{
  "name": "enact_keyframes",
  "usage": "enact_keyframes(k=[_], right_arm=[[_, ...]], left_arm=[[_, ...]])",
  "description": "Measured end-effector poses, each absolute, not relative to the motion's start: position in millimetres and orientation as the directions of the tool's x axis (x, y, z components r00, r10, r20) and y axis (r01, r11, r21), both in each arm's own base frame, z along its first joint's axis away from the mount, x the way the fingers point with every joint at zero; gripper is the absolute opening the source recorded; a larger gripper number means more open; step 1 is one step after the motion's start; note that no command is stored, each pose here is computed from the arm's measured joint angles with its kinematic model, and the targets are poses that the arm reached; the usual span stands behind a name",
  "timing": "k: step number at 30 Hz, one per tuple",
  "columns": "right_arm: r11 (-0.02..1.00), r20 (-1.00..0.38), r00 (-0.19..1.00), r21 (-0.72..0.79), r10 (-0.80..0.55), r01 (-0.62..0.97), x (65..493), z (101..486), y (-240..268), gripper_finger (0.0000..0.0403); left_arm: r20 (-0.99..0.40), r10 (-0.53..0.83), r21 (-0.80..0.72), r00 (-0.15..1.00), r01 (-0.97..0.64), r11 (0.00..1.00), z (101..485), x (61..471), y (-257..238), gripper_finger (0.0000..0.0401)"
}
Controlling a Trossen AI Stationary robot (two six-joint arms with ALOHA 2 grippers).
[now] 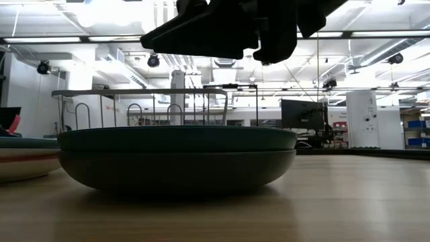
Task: Sort dishes
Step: Put the light blue patterned plate into the dish rack
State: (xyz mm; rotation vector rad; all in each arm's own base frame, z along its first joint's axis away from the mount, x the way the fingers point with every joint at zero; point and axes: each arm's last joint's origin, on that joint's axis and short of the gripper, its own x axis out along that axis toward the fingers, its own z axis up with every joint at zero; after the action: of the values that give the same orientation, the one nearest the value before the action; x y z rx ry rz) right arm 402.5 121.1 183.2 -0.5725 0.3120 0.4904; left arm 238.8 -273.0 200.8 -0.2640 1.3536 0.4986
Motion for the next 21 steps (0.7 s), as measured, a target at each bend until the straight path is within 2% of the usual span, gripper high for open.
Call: enact_keyframes(k=[5, 15, 18, 21], right_arm=[[0.731, -0.411, 0.84, -0.439, 0.353, -0.522, 402.5, 183.2, 121.1, 0.0191], [0.734, -0.428, 0.834, -0.427, 0.35, -0.527, 402.0, 181.6, 120.3, 0.0191], [0.736, -0.429, 0.834, -0.426, 0.348, -0.526, 402.1, 181.4, 119.6, 0.0192], [0.736, -0.428, 0.834, -0.426, 0.348, -0.526, 402.1, 181.5, 119.6, 0.019]], left_arm=[[-0.971, 0.209, 0.129, 0.117, -0.478, 0.869, 194.1, 235.9, -270.3, 0.0175], [-0.966, 0.242, 0.174, 0.089, -0.466, 0.867, 166.2, 232.5, -266.3, 0.0156], [-0.968, 0.231, 0.165, 0.102, -0.437, 0.884, 160.1, 233.6, -267.5, 0.0133], [-0.967, 0.216, 0.141, 0.137, -0.42, 0.896, 158.8, 236.5, -269.2, 0.0076]])
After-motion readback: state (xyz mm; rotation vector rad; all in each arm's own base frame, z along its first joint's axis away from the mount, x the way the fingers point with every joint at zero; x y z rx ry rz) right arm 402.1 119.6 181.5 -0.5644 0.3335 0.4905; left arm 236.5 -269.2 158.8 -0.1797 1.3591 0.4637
